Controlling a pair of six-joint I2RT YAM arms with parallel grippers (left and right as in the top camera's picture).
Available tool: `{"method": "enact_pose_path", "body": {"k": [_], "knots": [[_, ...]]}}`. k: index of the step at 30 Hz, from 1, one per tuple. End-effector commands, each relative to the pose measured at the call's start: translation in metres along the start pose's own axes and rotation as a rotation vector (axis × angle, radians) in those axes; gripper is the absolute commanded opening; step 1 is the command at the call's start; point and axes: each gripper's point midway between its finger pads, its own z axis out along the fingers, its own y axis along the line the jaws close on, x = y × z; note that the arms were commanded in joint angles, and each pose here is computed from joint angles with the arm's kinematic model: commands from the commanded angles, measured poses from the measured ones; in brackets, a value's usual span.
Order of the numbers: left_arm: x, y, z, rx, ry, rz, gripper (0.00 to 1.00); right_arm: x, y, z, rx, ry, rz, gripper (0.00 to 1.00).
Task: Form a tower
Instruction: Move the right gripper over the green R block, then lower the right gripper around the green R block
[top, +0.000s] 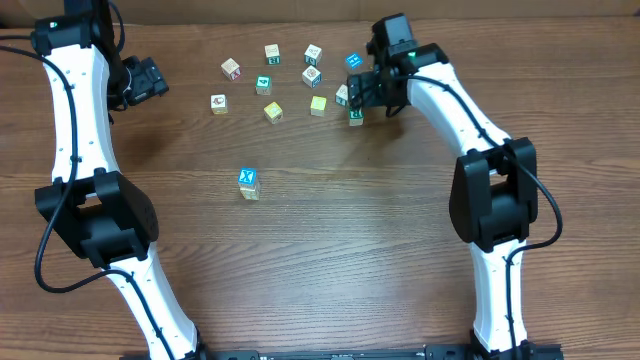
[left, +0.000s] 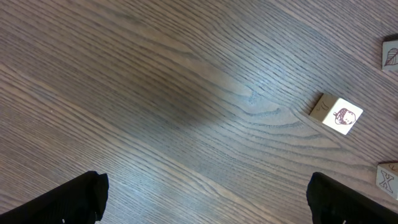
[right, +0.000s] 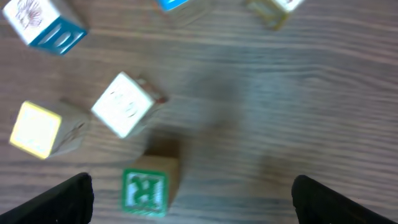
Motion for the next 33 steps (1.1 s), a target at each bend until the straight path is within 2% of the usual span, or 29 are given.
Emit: {"method": "enact_pose_path", "body": {"k": [1,7,9,13,21,26,33], "knots": [[-0.002,-0.004,-0.006,0.007,-0.018,-0.003,1.0,0.01,0.005,0.012,0.002,0.033,-0.019,0.96],[-0.002,-0.004,-0.006,0.006,-0.018,-0.003,1.0,0.02,0.012,0.025,0.002,0.064,-0.033,0.73],[-0.002,-0.004,-0.006,0.006,-0.018,-0.003,1.0,0.02,0.012,0.026,0.002,0.067,-0.033,0.61],[-0.002,-0.004,-0.006,0.006,-0.018,-0.003,1.0,0.024,0.012,0.026,0.004,0.081,-0.033,0.54],[-0.002,-0.004,-0.006,0.007,-0.018,-0.003,1.0,0.035,0.01,0.025,0.013,0.126,-0.031,0.52],[-0.002,-0.004,-0.006,0.006,-0.018,-0.003,1.0,0.029,0.011,0.025,0.008,0.102,-0.032,0.65],[-0.002,-0.004,-0.006,0.006,-0.018,-0.003,1.0,0.01,0.016,0.007,0.0,0.062,-0.036,0.67]]}}
